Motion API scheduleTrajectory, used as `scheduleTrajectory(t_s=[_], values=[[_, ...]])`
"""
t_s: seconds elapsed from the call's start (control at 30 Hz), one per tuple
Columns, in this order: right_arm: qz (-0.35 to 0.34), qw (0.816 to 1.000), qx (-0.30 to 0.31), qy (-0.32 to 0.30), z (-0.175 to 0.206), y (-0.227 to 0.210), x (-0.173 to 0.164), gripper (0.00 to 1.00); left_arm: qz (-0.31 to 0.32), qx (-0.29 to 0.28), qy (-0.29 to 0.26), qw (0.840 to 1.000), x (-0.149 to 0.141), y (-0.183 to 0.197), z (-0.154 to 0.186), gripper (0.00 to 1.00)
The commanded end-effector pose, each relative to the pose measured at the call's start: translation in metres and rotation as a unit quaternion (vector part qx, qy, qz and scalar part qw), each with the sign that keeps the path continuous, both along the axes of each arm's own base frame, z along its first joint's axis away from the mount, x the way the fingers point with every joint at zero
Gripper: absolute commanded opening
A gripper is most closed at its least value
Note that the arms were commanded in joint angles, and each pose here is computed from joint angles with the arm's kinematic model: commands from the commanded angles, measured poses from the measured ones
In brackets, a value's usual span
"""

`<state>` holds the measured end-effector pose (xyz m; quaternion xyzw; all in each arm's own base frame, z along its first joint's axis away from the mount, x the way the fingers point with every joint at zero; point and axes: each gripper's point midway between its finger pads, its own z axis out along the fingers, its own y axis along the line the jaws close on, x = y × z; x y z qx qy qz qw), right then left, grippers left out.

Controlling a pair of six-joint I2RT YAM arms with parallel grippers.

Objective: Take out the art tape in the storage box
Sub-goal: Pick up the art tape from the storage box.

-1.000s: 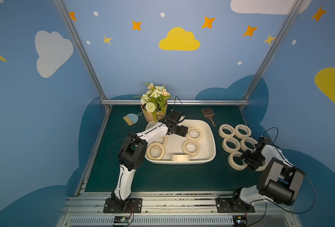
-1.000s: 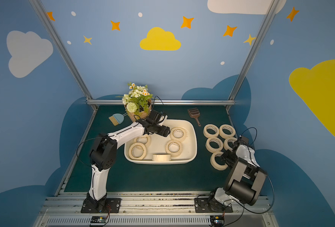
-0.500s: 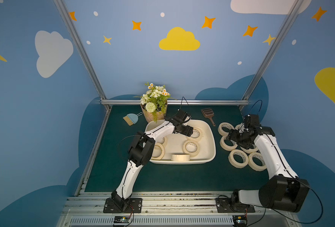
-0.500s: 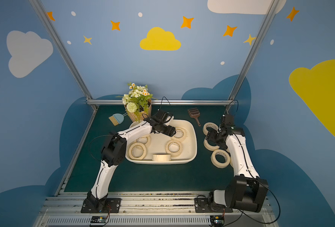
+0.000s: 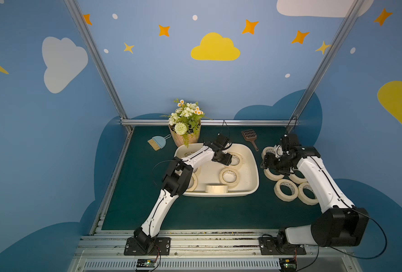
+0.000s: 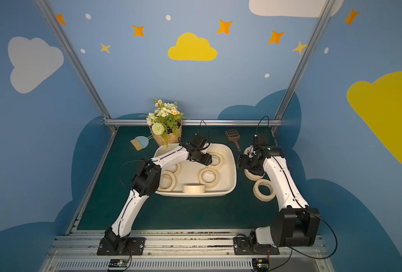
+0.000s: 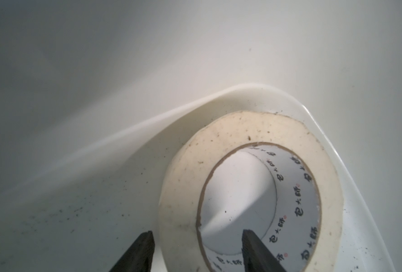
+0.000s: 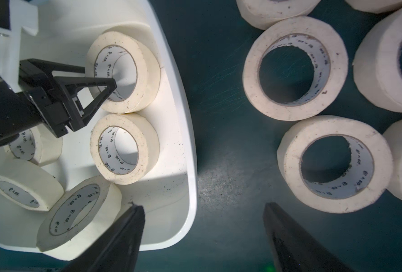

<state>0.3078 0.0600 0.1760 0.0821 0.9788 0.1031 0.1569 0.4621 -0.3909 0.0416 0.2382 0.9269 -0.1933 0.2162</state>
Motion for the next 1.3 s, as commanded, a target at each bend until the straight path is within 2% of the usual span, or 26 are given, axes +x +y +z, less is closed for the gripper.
scheduleTrajectory(t_s=[0.0, 0.17, 0.3, 0.67, 0.87, 1.07, 1.2, 1.27], values=[[0.02, 1.0, 0.002, 0.012, -0.002, 0.012, -0.002, 0.84, -0.003, 0.01, 0.007, 1.0, -0.004, 0.001, -0.001, 0.48], [0.036, 0.999, -0.001, 0.012, -0.004, 0.022, 0.0, 0.83, 0.003, 0.012, -0.004, 1.0, -0.003, 0.007, 0.012, 0.17], [0.049, 0.999, 0.0, 0.005, 0.001, 0.033, 0.002, 0.82, 0.008, 0.006, -0.025, 1.0, -0.002, 0.013, 0.035, 0.04], [0.129, 0.991, 0.033, -0.02, 0.024, 0.101, 0.036, 0.75, 0.02, 0.012, -0.112, 0.993, -0.014, 0.049, 0.127, 0.04], [0.17, 0.984, 0.045, -0.011, 0.018, 0.145, 0.048, 0.74, 0.018, 0.001, -0.119, 0.993, -0.026, 0.051, 0.143, 0.04], [0.167, 0.984, 0.058, -0.011, 0.011, 0.163, 0.065, 0.71, 0.009, 0.0, -0.119, 0.993, -0.039, 0.048, 0.147, 0.04], [0.163, 0.985, 0.06, -0.009, 0.007, 0.166, 0.072, 0.57, 0.01, 0.0, -0.121, 0.993, -0.043, 0.05, 0.15, 0.04], [0.161, 0.985, 0.058, -0.007, 0.004, 0.166, 0.072, 0.4, 0.012, -0.002, -0.124, 0.992, -0.045, 0.051, 0.152, 0.04]])
